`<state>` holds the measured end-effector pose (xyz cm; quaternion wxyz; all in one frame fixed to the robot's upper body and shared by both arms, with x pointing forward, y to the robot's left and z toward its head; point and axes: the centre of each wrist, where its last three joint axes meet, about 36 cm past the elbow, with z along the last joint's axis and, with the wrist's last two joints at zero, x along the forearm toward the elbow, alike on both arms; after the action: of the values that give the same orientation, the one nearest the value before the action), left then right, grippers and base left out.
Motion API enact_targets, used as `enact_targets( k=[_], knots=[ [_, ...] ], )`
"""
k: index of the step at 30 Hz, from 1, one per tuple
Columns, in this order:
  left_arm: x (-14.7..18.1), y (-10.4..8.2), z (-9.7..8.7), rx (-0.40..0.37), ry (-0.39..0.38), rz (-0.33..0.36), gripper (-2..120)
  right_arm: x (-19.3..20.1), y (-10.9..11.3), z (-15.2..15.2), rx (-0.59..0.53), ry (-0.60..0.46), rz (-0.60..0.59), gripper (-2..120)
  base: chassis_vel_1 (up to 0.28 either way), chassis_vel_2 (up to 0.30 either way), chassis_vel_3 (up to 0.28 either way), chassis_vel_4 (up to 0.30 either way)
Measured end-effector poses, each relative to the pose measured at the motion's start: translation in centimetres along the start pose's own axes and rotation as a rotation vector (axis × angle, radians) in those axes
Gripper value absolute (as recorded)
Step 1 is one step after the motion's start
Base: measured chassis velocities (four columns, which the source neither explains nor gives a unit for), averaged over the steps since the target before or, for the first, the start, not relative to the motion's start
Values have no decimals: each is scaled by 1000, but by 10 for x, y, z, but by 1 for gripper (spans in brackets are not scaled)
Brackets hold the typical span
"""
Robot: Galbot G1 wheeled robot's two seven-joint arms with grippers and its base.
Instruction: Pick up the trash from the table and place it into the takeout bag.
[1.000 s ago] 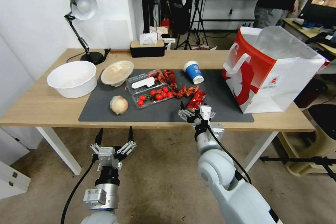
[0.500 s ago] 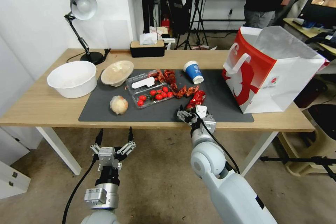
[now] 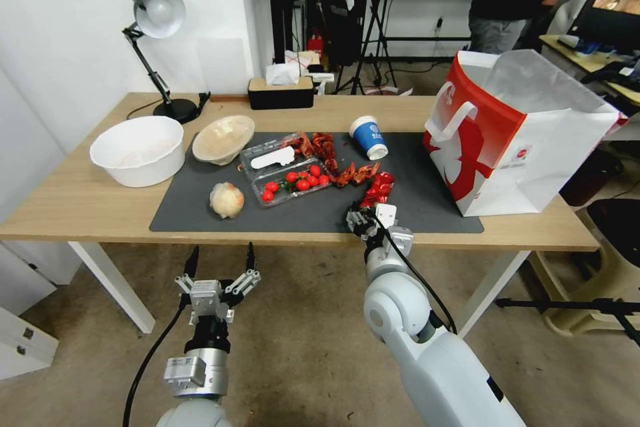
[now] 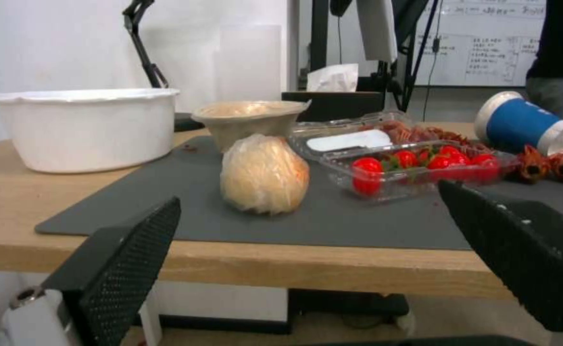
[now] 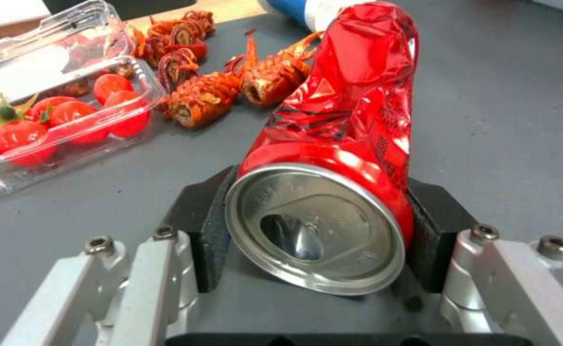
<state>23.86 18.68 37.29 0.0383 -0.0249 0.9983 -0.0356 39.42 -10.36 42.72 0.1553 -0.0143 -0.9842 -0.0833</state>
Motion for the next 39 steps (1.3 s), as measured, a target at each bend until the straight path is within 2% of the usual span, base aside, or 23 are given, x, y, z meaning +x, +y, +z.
enact_targets(
  k=[4,5,10,12,13,14,16,18,20,21,24,31,39],
  knots=[
    [0,0,0,0,0,-2,100,6,-7,3,19,-36,1,51,0,0,0,0],
    [0,0,-1,-1,-1,-2,100,16,-13,-2,38,-77,-11,51,0,0,0,0],
    [0,0,-1,-1,-4,-1,100,33,-23,-13,70,-145,-33,51,0,0,0,0],
    [0,0,-2,0,-5,-2,100,47,-39,-31,95,-232,-66,51,0,0,0,0],
    [0,-1,-2,1,-5,-2,100,52,-53,-48,119,-321,-91,51,0,0,0,0],
    [0,-1,-2,1,-5,-2,100,52,-53,-48,119,-321,-91,51,0,0,0,0],
    [1,-2,-2,1,-5,-1,100,50,-71,-74,168,-462,-129,51,0,0,0,0],
    [1,-2,-2,1,-6,-1,100,50,-75,-81,173,-489,-135,51,0,0,0,0],
    [3,-3,-5,6,-10,6,100,46,-88,-109,167,-568,-155,51,0,0,0,0],
    [3,-3,-5,6,-10,6,100,46,-88,-109,167,-568,-155,51,0,0,0,0],
    [6,-5,-13,6,-20,20,100,36,-104,-142,137,-633,-152,51,0,0,0,0],
    [9,-3,-16,-3,-27,29,100,26,-120,-171,115,-622,-41,51,0,0,0,0],
    [11,-5,-17,-2,-30,28,100,14,-155,-196,92,-589,110,51,0,0,0,0]
  ],
)
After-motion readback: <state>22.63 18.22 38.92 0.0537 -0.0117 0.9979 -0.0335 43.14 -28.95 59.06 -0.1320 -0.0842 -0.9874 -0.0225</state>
